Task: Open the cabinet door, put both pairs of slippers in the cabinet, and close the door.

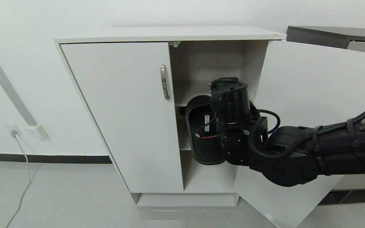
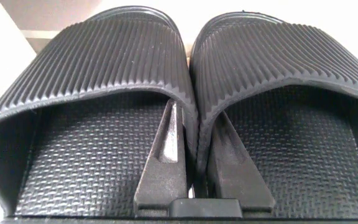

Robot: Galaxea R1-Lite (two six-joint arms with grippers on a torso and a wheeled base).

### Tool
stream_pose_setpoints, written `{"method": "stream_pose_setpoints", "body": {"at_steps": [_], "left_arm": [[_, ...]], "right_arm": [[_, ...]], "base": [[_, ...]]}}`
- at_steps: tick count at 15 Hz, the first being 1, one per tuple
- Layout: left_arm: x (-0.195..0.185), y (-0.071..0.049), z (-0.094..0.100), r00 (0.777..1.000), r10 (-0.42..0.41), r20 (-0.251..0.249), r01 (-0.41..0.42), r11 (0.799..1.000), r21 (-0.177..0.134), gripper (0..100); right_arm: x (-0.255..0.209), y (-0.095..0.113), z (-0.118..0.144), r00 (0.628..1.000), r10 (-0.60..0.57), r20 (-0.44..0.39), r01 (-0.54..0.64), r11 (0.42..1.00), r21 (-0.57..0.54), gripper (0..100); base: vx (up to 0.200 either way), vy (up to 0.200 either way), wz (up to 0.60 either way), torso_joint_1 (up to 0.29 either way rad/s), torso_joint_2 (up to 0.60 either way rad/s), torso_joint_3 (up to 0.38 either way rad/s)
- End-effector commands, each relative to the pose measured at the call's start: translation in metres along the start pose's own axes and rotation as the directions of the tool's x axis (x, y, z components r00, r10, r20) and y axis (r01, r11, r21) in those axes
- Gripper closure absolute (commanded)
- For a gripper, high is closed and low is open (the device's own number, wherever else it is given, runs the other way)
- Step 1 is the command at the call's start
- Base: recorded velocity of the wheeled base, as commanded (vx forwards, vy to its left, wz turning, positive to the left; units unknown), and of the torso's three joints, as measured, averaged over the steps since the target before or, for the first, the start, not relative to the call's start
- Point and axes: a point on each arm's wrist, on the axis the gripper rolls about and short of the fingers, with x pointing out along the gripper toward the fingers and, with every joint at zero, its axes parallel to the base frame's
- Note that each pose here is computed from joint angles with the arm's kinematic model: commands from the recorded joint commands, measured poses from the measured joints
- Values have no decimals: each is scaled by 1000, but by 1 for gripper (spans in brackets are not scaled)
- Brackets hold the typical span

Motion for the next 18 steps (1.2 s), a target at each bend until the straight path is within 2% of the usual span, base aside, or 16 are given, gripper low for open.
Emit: {"method": "stream_pose_setpoints", "body": {"at_steps": [1,13,18], "left_arm": [[0,0,0,1000,0,0,0,1000,0,100],[0,0,0,1000,0,1,0,1000,-2,100],[0,0,0,1000,0,1,0,1000,-2,100]], "right_arm": [[2,1,-2,1000,-3,-2,3,1000,-4,100],[3,1,-3,1000,-4,-2,4,1000,-3,100],[10,2,0,1000,0,1,0,1000,3,100]], "base": [[0,0,0,0,0,0],[200,0,0,0,3,4],[0,0,0,0,0,0]]}}
